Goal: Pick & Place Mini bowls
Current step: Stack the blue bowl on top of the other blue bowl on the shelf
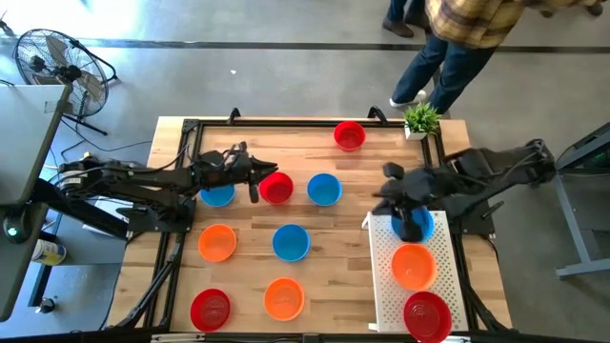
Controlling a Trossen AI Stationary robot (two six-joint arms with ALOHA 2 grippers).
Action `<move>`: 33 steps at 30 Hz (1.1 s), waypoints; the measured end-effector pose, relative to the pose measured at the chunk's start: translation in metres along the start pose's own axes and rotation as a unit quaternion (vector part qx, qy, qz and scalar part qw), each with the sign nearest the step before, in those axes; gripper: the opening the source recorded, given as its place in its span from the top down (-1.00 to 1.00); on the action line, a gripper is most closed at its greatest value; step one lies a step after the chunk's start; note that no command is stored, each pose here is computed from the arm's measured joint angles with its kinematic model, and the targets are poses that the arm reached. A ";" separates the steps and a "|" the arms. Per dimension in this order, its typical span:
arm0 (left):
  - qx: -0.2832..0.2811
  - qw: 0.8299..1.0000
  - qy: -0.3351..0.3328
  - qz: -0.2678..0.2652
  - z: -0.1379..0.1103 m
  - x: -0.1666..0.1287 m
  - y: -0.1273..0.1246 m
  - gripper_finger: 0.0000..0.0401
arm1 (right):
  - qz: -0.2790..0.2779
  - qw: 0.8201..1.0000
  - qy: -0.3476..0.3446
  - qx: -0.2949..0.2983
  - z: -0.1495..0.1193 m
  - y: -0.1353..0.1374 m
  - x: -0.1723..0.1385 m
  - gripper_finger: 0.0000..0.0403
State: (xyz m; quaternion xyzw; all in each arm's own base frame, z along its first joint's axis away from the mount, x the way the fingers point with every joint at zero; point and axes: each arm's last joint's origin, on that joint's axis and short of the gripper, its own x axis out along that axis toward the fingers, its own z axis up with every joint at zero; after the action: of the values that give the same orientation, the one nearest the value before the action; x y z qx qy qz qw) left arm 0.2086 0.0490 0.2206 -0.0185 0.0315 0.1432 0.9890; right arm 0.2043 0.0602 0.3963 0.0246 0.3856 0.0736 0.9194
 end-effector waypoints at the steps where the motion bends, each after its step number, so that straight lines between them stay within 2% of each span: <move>1: -0.002 1.000 -0.013 -0.002 -0.003 -0.002 0.000 0.77 | -0.008 1.000 -0.001 -0.013 0.002 -0.004 0.002 1.00; 4: -0.003 1.000 -0.021 -0.001 -0.013 -0.008 0.001 0.77 | -0.016 0.999 -0.018 -0.042 0.007 -0.019 0.011 1.00; 10: 0.004 1.000 -0.019 0.011 -0.015 -0.013 0.002 0.77 | 0.031 0.994 -0.092 -0.058 0.004 -0.055 0.050 1.00; 14: 0.013 1.000 -0.004 0.016 -0.018 -0.013 0.002 0.77 | 0.028 0.990 -0.135 -0.042 -0.008 -0.082 0.072 1.00; 17: 0.013 1.000 -0.003 0.021 -0.018 -0.013 0.003 0.77 | -0.001 0.989 -0.147 -0.011 -0.013 -0.098 0.077 1.00; 21: 0.013 0.999 -0.004 0.029 -0.018 -0.013 0.003 0.77 | -0.066 0.990 -0.126 0.027 -0.011 -0.114 0.075 1.00; 24: 0.015 0.999 -0.003 0.038 -0.018 -0.013 0.004 0.77 | -0.082 0.991 -0.102 0.037 -0.007 -0.120 0.080 1.00; 29: 0.018 0.999 0.004 0.045 -0.020 -0.013 0.004 0.77 | -0.091 0.993 -0.034 0.064 -0.008 -0.130 0.114 0.97; 33: 0.018 0.999 0.007 0.045 -0.020 -0.013 0.004 0.77 | -0.101 0.993 0.007 0.061 -0.008 -0.131 0.142 0.77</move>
State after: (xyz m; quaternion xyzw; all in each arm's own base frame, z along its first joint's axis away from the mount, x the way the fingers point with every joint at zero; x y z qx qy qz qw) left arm 0.1940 0.0484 0.2012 0.0001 0.0422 0.1864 0.9816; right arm 0.3125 -0.0476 0.2775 0.0409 0.3960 -0.0433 0.9163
